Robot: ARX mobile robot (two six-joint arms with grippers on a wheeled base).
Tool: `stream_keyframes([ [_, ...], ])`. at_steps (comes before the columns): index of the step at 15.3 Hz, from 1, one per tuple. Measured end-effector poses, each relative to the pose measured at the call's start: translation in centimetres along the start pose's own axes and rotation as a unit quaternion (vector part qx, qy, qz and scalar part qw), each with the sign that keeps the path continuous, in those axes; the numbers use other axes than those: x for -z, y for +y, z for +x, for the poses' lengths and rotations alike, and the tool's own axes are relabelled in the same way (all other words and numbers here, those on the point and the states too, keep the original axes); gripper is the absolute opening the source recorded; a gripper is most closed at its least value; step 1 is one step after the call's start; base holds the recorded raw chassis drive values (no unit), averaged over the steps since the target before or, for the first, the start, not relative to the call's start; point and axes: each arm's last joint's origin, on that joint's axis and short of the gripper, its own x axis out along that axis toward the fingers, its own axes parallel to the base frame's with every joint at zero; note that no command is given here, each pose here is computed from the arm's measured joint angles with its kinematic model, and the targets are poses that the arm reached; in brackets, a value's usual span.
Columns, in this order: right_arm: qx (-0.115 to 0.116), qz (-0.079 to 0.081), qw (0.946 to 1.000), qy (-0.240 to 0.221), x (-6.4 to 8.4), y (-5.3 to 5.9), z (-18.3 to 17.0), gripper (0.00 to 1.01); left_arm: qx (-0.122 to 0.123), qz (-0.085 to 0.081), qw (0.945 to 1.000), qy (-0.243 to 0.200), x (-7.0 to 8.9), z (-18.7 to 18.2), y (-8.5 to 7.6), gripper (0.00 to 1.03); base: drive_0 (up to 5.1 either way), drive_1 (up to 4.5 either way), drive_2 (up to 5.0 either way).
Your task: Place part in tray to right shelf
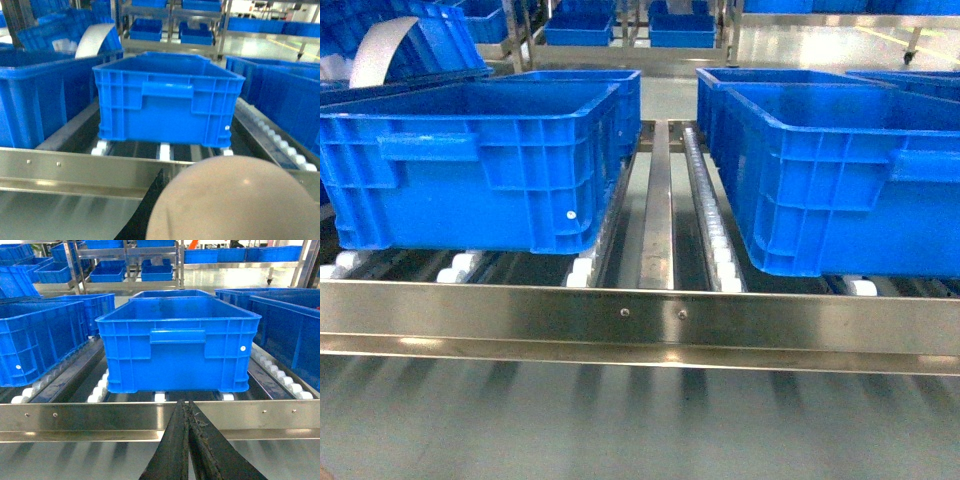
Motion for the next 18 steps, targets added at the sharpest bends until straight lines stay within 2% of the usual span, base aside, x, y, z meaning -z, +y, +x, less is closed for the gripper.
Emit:
stream_keyframes([
  [18, 0.0, 0.0, 1.0, -0.002, -0.04, 0.0, 0.0, 0.02, -0.001, 0.0, 1.0, -0.003, -0.07, 0.0, 0.0, 0.12, 0.0, 0.0, 0.0],
])
